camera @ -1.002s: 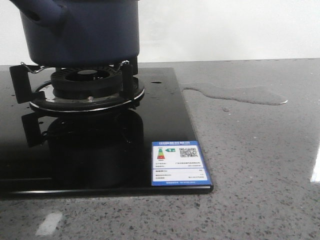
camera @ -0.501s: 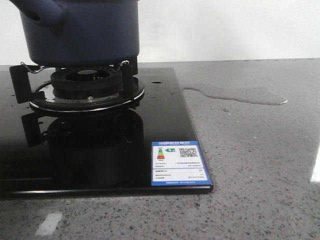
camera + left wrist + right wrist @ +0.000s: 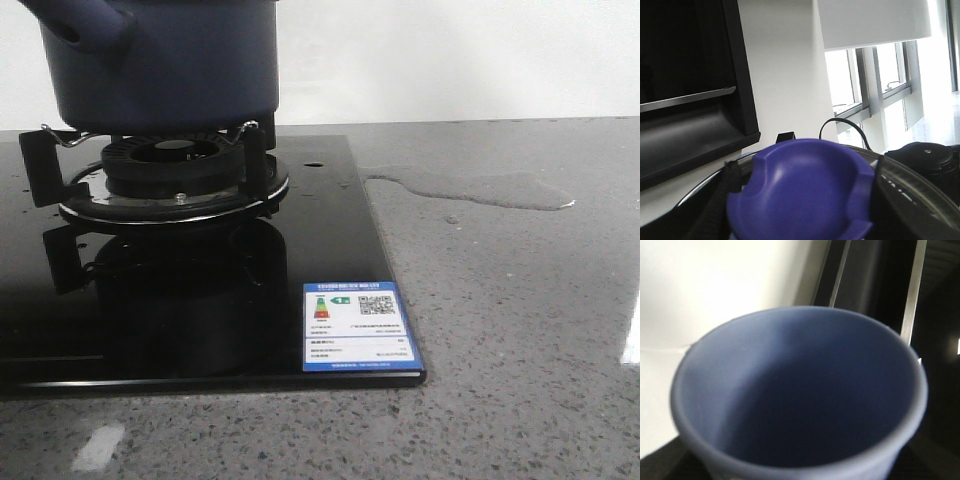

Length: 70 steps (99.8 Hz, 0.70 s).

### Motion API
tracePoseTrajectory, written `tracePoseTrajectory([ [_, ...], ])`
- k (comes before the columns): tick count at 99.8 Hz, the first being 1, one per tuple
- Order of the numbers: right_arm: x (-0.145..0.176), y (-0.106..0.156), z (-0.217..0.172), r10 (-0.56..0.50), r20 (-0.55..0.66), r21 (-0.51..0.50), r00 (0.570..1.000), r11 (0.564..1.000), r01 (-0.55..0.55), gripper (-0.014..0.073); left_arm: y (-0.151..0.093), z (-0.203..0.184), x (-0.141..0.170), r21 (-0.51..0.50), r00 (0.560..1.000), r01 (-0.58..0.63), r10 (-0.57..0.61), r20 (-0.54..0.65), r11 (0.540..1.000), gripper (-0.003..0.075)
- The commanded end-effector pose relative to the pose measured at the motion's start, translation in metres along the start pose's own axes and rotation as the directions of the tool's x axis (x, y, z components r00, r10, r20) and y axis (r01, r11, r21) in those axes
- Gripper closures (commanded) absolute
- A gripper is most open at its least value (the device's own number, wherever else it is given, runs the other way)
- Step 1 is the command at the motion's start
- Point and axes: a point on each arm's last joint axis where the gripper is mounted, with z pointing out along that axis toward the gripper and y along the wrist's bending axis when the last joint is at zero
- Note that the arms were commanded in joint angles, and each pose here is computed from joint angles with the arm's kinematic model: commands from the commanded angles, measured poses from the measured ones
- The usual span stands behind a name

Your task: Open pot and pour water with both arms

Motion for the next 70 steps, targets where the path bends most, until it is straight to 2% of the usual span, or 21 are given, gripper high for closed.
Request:
tracePoseTrajectory([
  [1, 0.013, -0.033, -0.018, 0.190, -0.025, 0.086, 0.981, 0.979, -0.187, 0.0363, -0.003, -0.004, -0.020, -0.007, 0.995, 0.030, -0.029, 0.094, 1.000, 0.0491],
  [4, 0.013, -0.032, -0.018, 0.329, -0.015, 0.085, 0.944, 0.941, -0.327, 0.0363, -0.003, -0.004, -0.020, -0.007, 0.995, 0.030, -0.029, 0.094, 1.000, 0.0491],
  [7, 0.014, -0.032, -0.018, 0.420, -0.021, 0.084, 0.907, 0.905, -0.417, 0.0363, -0.003, -0.004, -0.020, -0.007, 0.995, 0.030, -0.029, 0.094, 1.000, 0.0491],
  [12, 0.017, -0.029, -0.018, 0.628, -0.037, 0.084, 0.777, 0.777, -0.624, 0.0363, -0.003, -0.004, -0.020, -0.007, 0.995, 0.030, -0.029, 0.094, 1.000, 0.0491],
  [15, 0.018, -0.028, -0.019, 0.738, -0.059, 0.091, 0.672, 0.674, -0.733, 0.0363, -0.003, -0.004, -0.020, -0.007, 0.995, 0.029, -0.028, 0.093, 1.000, 0.0491],
  [16, 0.018, -0.028, -0.019, 0.747, -0.066, 0.093, 0.661, 0.665, -0.741, 0.0363, -0.003, -0.004, -0.020, -0.007, 0.995, 0.029, -0.028, 0.093, 1.000, 0.0491],
  [17, 0.019, -0.028, -0.020, 0.779, -0.071, 0.097, 0.623, 0.627, -0.773, 0.0363, -0.003, -0.004, -0.020, -0.007, 0.995, 0.029, -0.028, 0.093, 1.000, 0.0491],
  [21, 0.021, -0.026, -0.022, 0.835, -0.117, 0.116, 0.538, 0.549, -0.828, 0.0363, -0.003, -0.004, -0.020, -0.008, 0.995, 0.028, -0.027, 0.091, 1.000, 0.0491],
  [35, 0.031, -0.023, -0.037, 0.932, -0.251, 0.197, 0.260, 0.312, -0.929, 0.0363, -0.003, -0.004, -0.020, -0.008, 0.995, 0.028, -0.027, 0.091, 1.000, 0.0491],
  [42, 0.043, -0.020, -0.047, 0.943, -0.296, 0.236, 0.154, 0.228, -0.945, 0.0363, -0.003, -0.004, -0.020, -0.008, 0.995, 0.028, -0.027, 0.091, 1.000, 0.0491],
  [49, 0.054, -0.013, -0.059, 0.950, -0.306, 0.253, 0.069, 0.151, -0.956, 0.0363, -0.003, -0.004, -0.020, -0.008, 0.996, 0.026, -0.025, 0.090, 1.000, 0.0491],
  [55, 0.063, 0.001, -0.069, 0.955, -0.297, 0.254, 0.012, 0.091, -0.963, 0.0363, -0.003, -0.004, -0.020, -0.008, 0.996, 0.025, -0.024, 0.088, 1.000, 0.0491],
  [70, 0.074, 0.040, -0.103, 0.982, -0.162, 0.206, -0.102, -0.067, -0.976, 0.0363, -0.003, -0.004, -0.019, -0.007, 0.997, 0.013, -0.012, 0.077, 1.000, 0.0491],
])
